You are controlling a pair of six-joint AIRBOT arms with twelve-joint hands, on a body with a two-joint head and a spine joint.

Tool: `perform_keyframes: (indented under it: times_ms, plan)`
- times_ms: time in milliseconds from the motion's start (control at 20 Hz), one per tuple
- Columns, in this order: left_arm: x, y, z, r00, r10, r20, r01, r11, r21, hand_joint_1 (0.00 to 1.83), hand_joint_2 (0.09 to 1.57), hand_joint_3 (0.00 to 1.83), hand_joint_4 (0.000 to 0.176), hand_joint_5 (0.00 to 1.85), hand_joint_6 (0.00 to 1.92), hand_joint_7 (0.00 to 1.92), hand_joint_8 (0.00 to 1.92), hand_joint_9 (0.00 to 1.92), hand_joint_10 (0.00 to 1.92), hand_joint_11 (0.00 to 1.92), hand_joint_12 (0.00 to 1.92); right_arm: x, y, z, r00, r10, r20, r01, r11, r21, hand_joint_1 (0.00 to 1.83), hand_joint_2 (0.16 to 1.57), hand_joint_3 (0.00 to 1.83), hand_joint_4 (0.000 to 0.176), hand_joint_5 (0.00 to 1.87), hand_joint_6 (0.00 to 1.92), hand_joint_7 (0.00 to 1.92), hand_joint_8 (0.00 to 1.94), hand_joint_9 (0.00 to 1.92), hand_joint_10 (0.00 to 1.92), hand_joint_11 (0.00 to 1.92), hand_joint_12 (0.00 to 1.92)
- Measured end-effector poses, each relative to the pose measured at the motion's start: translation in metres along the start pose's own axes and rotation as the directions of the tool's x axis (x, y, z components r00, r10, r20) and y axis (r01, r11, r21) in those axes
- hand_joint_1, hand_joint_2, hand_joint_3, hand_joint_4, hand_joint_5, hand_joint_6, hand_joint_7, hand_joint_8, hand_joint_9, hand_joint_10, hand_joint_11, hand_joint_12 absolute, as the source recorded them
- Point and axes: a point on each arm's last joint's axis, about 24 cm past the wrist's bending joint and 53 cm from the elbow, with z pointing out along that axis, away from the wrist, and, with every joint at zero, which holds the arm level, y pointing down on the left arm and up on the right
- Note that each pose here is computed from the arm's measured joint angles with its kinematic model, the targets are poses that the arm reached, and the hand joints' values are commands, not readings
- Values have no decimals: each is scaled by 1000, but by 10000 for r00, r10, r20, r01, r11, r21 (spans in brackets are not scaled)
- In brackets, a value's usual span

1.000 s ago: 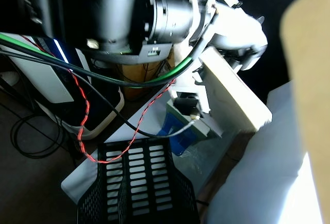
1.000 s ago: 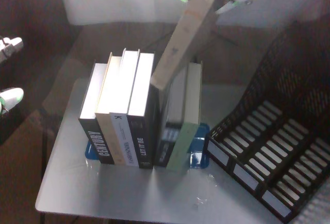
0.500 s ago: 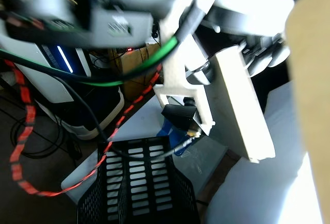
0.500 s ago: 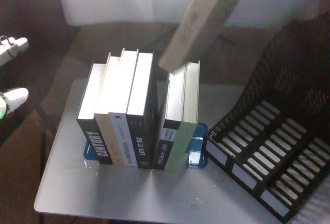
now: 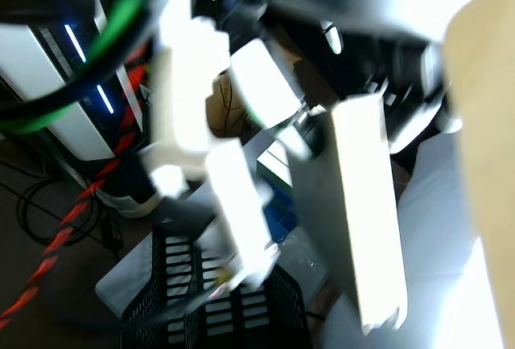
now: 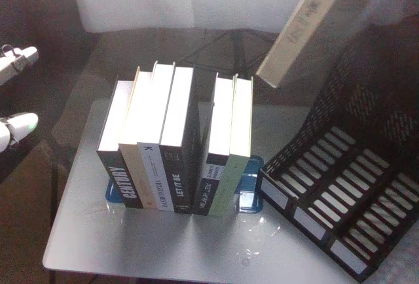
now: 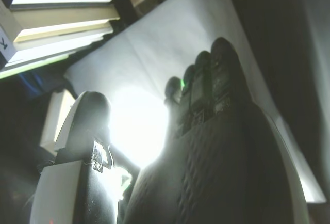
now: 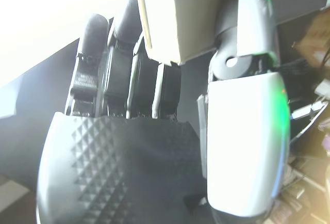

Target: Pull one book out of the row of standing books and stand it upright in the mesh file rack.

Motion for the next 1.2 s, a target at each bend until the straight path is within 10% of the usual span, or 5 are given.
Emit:
perform_keyframes:
  times_ms: [950, 1200]
  plan:
    - [4, 2, 1, 9999, -97, -71, 96, 9999, -121, 622, 1415, 1, 38, 56, 2, 0, 0, 0, 0, 0, 0, 52, -25, -20, 9889, -575, -1369, 695, 9940, 849, 1356, 1187, 3, 0, 801, 1080, 852, 1229, 773, 1565, 642, 1919]
    - [5, 4, 0, 9999, -77, -119, 75, 9998, -187, 690, 1400, 0, 0, 99, 12, 20, 6, 0, 0, 0, 0, 70, -29, -16, 9831, -618, -1722, 788, 9925, 937, 1365, 1160, 0, 0, 818, 1101, 916, 1068, 847, 1442, 686, 1739]
